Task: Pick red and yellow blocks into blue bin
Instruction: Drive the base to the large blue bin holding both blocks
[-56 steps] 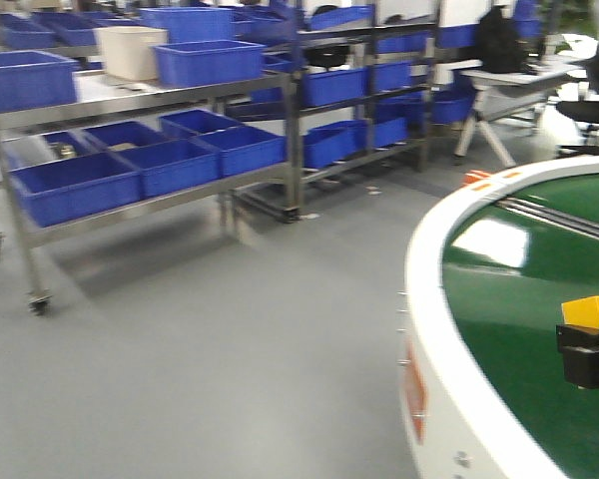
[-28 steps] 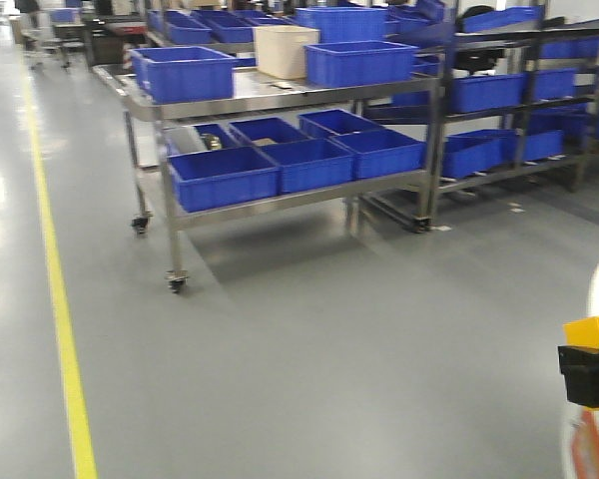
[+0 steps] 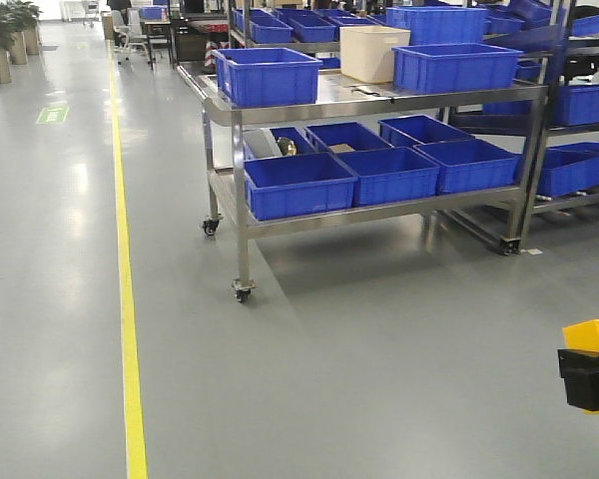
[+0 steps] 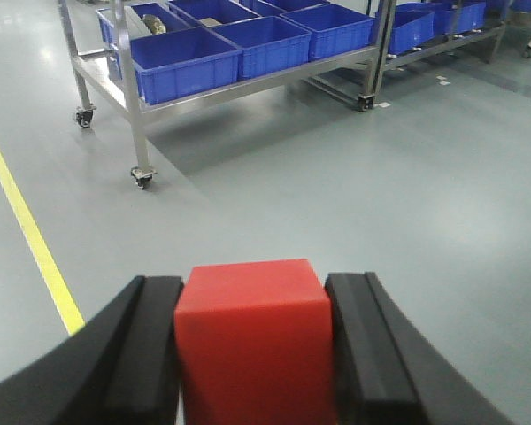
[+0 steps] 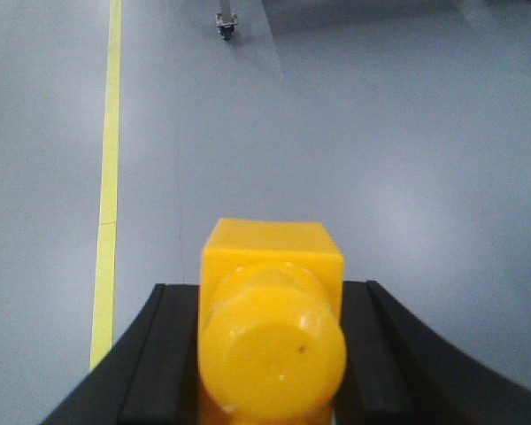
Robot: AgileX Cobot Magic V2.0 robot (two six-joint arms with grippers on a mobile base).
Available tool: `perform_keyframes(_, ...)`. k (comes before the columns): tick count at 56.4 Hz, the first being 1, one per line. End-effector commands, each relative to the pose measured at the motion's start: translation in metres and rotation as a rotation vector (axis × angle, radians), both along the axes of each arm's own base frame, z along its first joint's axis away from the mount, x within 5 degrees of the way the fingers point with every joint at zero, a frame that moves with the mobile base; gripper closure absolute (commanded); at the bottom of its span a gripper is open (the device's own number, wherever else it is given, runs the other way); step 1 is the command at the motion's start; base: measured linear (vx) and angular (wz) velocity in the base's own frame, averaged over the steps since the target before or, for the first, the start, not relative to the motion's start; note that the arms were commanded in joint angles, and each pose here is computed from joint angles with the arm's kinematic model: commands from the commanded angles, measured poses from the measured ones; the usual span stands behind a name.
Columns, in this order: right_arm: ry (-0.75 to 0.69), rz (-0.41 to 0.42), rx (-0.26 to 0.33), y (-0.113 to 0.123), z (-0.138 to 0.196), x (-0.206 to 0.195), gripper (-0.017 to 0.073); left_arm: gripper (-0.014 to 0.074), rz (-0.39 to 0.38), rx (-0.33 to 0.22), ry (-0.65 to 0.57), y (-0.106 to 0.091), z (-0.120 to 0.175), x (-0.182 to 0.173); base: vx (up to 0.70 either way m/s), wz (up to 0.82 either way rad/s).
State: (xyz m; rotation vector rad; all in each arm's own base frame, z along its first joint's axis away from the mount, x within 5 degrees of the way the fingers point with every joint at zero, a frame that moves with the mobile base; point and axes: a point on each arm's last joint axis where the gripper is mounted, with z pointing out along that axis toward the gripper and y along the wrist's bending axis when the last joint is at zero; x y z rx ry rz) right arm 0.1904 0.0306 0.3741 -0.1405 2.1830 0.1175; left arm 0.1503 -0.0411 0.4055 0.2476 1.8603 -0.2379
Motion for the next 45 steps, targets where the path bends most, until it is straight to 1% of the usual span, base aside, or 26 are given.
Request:
perform_keyframes(1,-0.115,0.002,0.001,-0.0011,0.0173,-0.0006,0.0569,0.0594,0.001,-0.036,-0.102,-0.0005,0.0164,-0.0009,0.37,0.12)
perform_keyframes(23,-0.115,0.002,0.001,-0.0011,0.0173,-0.0006,0.0569,0.0594,0.001,-0.035,-0.1,-0.0007,0.016,-0.0001,0.41,0.02)
perform_keyframes(45,-0.115,0.002,0.001,-0.0011,0.0173,-0.0006,0.0569,0.0594,0.001,-0.035,-0.098,-0.0007,0.0159,-0.0002,0.46,-0.14)
